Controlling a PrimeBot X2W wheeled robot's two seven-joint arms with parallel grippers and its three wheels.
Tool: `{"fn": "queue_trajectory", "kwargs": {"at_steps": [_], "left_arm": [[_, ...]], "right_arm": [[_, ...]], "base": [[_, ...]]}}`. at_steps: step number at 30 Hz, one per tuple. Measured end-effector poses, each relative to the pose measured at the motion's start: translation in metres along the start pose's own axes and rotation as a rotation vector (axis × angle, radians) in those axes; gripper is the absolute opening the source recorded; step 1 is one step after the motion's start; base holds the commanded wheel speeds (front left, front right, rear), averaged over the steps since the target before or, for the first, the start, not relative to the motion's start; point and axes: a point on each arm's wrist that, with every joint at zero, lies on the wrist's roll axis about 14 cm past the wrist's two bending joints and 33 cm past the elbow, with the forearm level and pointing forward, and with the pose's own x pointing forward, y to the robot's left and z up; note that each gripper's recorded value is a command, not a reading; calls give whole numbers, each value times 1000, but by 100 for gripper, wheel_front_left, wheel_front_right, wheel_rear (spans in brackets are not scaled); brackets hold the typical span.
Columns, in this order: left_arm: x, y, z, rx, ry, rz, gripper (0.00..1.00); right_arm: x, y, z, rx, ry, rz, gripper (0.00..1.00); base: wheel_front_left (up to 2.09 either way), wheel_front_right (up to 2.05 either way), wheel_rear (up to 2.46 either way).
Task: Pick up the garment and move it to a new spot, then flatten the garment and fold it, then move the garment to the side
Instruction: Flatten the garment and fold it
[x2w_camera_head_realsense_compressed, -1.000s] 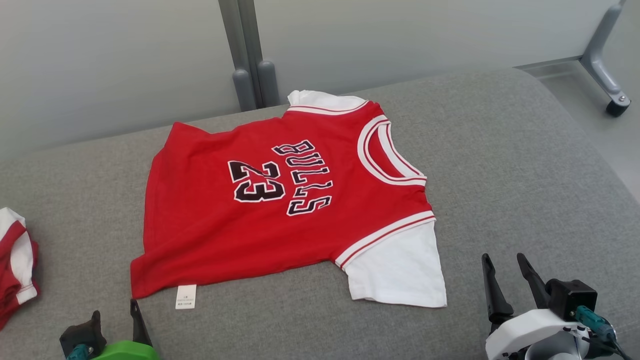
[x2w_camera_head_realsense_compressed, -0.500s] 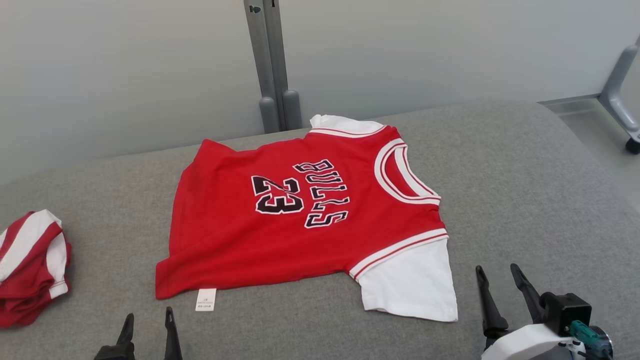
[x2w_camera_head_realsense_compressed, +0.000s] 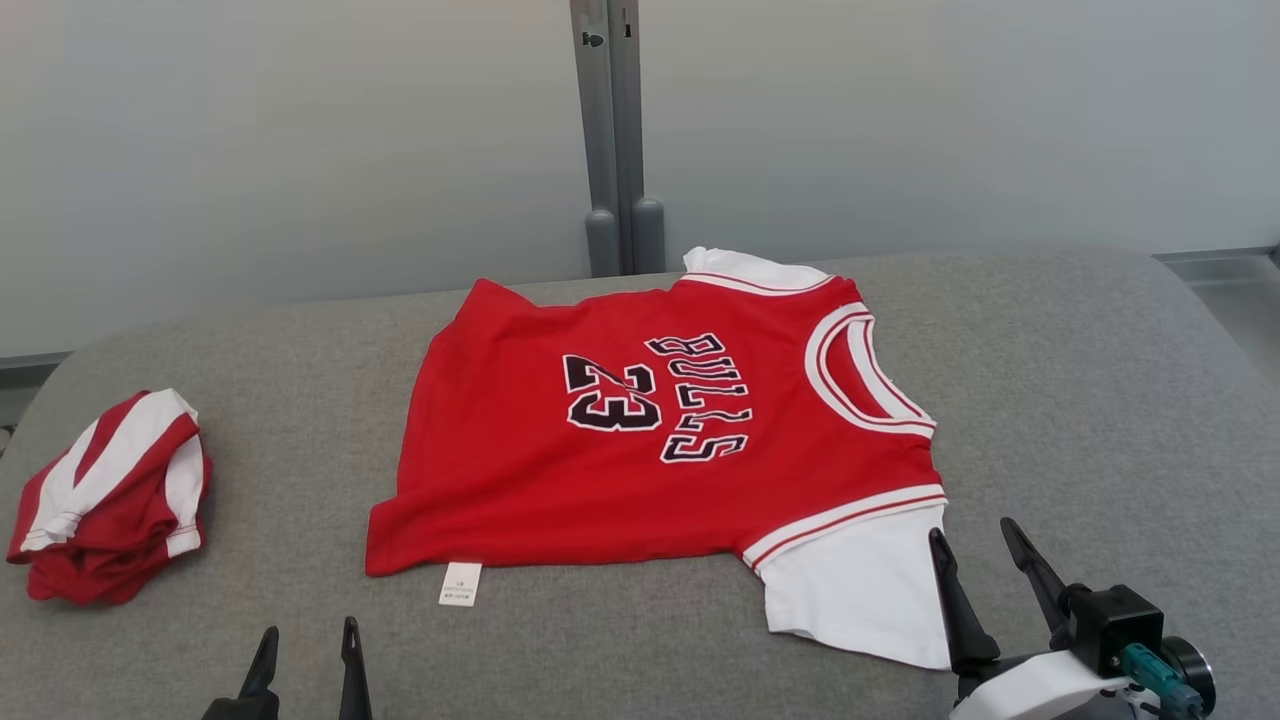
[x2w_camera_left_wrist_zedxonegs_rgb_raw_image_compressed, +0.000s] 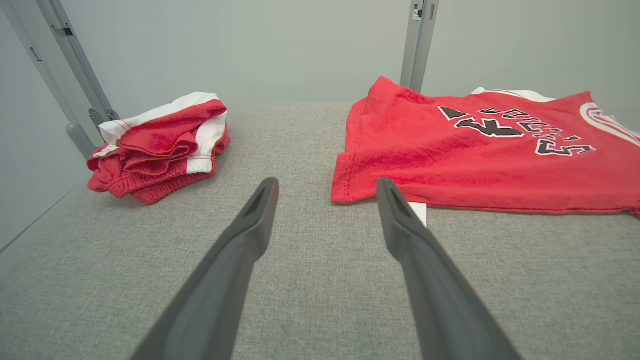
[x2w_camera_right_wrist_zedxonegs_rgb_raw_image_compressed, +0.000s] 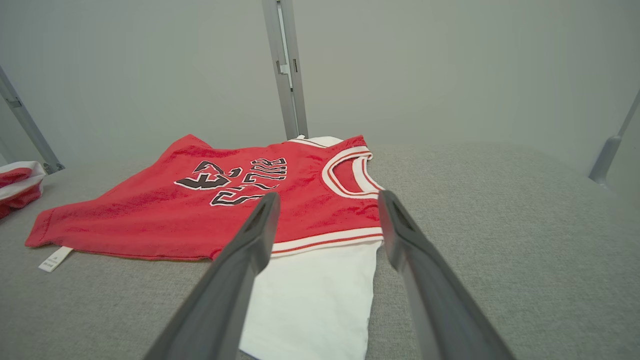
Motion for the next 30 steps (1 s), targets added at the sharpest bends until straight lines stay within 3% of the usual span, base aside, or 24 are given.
{"fn": "queue_trajectory", "kwargs": {"at_steps": [16, 30], "left_arm": [[-1, 1, -1, -3, 3, -2, 100], [33, -20, -13, -42, 60, -53, 100]], "right_arm": [[7, 7, -5, -3, 17, 27, 100], [10, -7, -54, 5, 176, -15, 100]], "base": [[0, 0, 0], [0, 0, 0]]}}
